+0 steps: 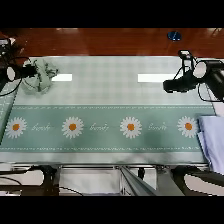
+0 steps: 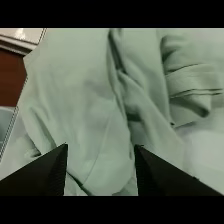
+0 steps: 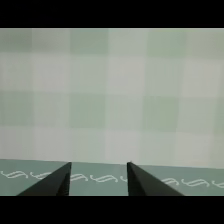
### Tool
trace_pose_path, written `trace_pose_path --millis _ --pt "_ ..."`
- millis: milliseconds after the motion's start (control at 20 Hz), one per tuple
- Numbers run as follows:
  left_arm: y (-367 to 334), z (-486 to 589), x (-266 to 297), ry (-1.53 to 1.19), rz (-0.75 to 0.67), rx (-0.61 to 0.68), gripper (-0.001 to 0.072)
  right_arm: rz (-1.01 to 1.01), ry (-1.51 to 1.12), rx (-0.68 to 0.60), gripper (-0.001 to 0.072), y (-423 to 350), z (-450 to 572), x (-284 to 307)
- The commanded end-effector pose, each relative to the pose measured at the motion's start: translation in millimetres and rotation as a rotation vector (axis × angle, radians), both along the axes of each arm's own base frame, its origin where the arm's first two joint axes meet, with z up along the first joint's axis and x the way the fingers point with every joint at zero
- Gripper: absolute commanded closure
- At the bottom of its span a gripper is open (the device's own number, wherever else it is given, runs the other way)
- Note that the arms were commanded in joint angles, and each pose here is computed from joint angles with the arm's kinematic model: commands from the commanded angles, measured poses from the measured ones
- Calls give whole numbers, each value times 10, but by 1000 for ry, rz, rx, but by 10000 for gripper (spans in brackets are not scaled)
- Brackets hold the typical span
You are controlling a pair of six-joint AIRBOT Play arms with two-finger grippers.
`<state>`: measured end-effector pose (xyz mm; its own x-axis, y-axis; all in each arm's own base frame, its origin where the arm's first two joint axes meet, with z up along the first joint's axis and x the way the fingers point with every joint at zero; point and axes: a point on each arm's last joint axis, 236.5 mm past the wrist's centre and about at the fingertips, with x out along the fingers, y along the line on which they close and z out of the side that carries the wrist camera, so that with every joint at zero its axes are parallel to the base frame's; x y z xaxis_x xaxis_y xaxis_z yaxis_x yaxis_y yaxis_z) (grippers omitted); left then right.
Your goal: Fold the shirts.
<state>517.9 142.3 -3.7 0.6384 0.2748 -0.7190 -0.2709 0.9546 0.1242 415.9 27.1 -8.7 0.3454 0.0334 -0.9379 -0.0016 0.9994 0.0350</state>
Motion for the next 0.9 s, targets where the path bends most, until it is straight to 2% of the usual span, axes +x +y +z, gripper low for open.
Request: trace_pose_path --millis 0,150,200,250,300,400,500,700,850 --pt "114 -588 -17 197 85 -86 202 -8 9 44 303 93 -10 -14" --pt "16 -893 -114 380 107 -114 205 -11 11 64 303 134 -7 -17" --pt "-1 -920 -151 422 115 -117 241 -11 11 64 303 136 -8 -18" --pt "-19 -913 -192 456 122 -120 429 -11 12 63 303 134 -8 -19" --pt "-32 -875 -213 474 114 -118 678 -10 14 63 303 134 -10 -23" --pt "-170 -813 -254 515 59 -153 691 -9 28 62 303 133 -17 -57" --pt "-417 -647 -195 491 7 -241 692 8 44 61 303 143 7 -118" --pt "-922 510 238 134 -93 -342 692 53 -36 51 304 143 413 -198" --pt "-1322 1712 290 -167 -214 -374 692 62 -174 53 304 140 936 -260"
